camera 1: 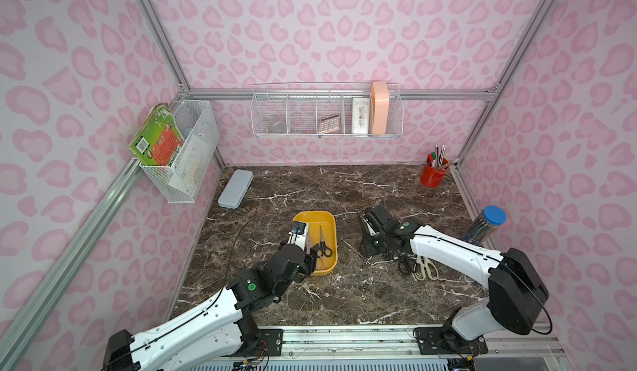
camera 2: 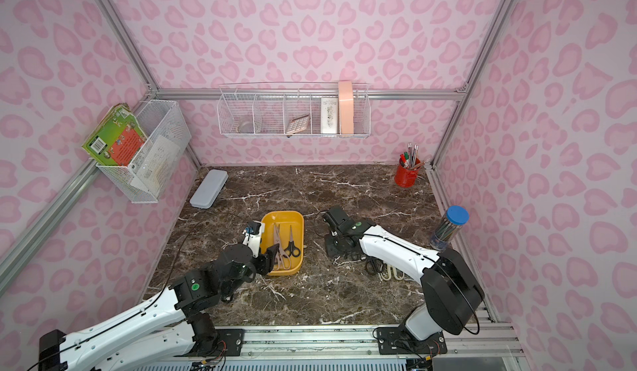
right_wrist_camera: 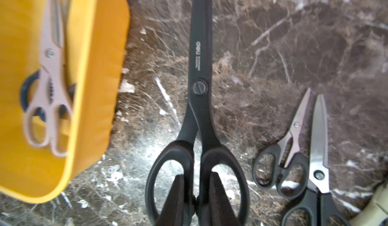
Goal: Put the scissors into the storage box
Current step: Place the scissors in the storage box.
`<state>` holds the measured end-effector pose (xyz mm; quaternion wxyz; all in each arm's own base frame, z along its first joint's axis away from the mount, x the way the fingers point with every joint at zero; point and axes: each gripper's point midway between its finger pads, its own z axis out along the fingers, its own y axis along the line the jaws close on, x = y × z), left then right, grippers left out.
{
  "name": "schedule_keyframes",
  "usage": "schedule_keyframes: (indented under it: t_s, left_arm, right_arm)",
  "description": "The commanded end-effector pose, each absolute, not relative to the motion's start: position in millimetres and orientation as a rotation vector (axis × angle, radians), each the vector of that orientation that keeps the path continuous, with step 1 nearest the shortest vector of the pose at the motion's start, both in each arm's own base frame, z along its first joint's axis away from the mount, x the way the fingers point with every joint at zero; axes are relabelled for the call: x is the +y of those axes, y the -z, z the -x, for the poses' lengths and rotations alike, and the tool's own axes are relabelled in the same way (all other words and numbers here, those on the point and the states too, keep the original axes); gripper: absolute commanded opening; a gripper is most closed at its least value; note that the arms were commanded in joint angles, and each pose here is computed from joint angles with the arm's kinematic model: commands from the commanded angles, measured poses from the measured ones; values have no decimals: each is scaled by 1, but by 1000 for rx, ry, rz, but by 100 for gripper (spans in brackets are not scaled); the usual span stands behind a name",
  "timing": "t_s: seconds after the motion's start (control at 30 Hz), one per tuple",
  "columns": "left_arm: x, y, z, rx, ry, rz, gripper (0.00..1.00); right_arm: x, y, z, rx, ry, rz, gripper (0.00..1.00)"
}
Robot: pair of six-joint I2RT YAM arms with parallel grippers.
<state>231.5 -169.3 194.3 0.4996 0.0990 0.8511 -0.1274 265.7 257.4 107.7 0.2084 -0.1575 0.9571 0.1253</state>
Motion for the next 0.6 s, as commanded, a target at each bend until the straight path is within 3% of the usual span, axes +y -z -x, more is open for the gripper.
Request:
schedule_keyframes:
  t_s: [0.0, 0.27, 0.57]
  left_arm:
    - [-137, -177, -228, 2096, 275, -99, 72]
    - [-72, -147, -212, 2118, 196, 240, 77]
    - [-65, -141, -208, 2118, 169, 229, 78]
  right_arm:
    - [287, -133, -265, 2600, -415, 526, 1]
    - [380, -138, -241, 2571, -639, 723, 2]
    - [419, -102, -238, 2613, -784, 674, 4]
